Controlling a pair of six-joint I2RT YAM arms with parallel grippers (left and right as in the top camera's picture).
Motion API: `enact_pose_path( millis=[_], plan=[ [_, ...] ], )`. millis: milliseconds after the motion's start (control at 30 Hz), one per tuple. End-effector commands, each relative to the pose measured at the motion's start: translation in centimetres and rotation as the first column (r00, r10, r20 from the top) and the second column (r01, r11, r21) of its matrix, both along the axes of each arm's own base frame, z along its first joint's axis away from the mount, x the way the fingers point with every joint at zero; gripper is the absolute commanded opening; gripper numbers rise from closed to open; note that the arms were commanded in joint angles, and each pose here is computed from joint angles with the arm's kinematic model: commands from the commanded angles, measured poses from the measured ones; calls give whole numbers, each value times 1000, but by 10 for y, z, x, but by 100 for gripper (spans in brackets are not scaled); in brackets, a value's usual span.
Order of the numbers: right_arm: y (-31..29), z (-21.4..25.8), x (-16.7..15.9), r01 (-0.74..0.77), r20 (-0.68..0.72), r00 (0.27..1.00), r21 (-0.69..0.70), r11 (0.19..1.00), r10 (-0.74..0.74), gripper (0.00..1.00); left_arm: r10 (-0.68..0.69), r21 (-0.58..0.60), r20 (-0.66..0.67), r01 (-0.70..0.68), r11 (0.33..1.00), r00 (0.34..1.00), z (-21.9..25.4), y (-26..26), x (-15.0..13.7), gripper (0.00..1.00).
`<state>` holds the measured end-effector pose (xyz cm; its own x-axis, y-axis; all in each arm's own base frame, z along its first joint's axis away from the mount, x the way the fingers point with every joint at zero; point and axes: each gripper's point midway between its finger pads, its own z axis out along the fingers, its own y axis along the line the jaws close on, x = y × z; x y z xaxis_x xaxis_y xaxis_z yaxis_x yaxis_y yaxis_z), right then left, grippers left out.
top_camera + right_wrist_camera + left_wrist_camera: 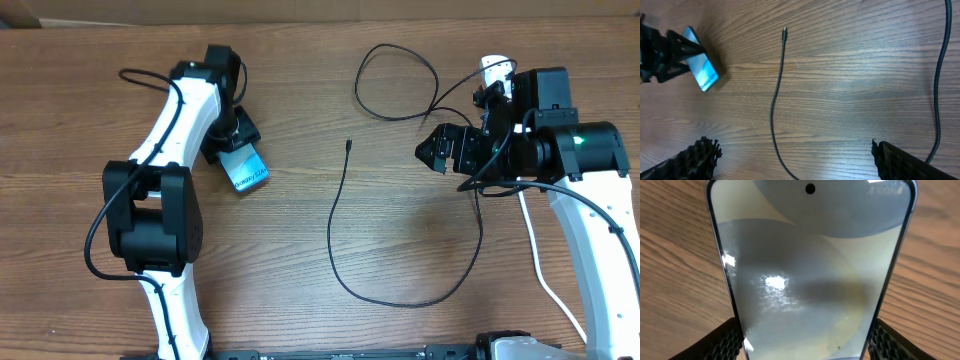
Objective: Plug charger to phone and switch on socket
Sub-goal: 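Lift the phone with the left gripper and tilt it upright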
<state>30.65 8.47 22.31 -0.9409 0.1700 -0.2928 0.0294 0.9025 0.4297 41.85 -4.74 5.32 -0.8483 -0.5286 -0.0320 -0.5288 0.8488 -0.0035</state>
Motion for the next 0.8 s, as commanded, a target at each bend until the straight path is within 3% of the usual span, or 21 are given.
enact_pose_path(
  millis=[0,100,167,200,600,767],
  plan=[
    [3,2,2,-9,11,1000,6,1000,9,100,-19,-61,25,21,998,999,18,-10,8,32],
    [3,3,2,-9,12,1000,6,1000,9,100,-22,-123,9,23,992,1000,20,-21,5,23],
    [3,3,2,-9,12,1000,6,1000,9,100,-23,-156,-6,21,988,1000,21,-26,1,7],
    [3,3,2,-9,12,1000,6,1000,9,100,-24,-170,-12,21,985,1000,21,-29,-1,4],
    [3,3,2,-9,12,1000,6,1000,9,100,-28,-415,-104,-18,910,994,34,-70,-21,4],
    [3,3,2,-9,12,1000,6,1000,9,100,164,-407,-293,-278,870,942,40,-77,-43,4]
  ],
)
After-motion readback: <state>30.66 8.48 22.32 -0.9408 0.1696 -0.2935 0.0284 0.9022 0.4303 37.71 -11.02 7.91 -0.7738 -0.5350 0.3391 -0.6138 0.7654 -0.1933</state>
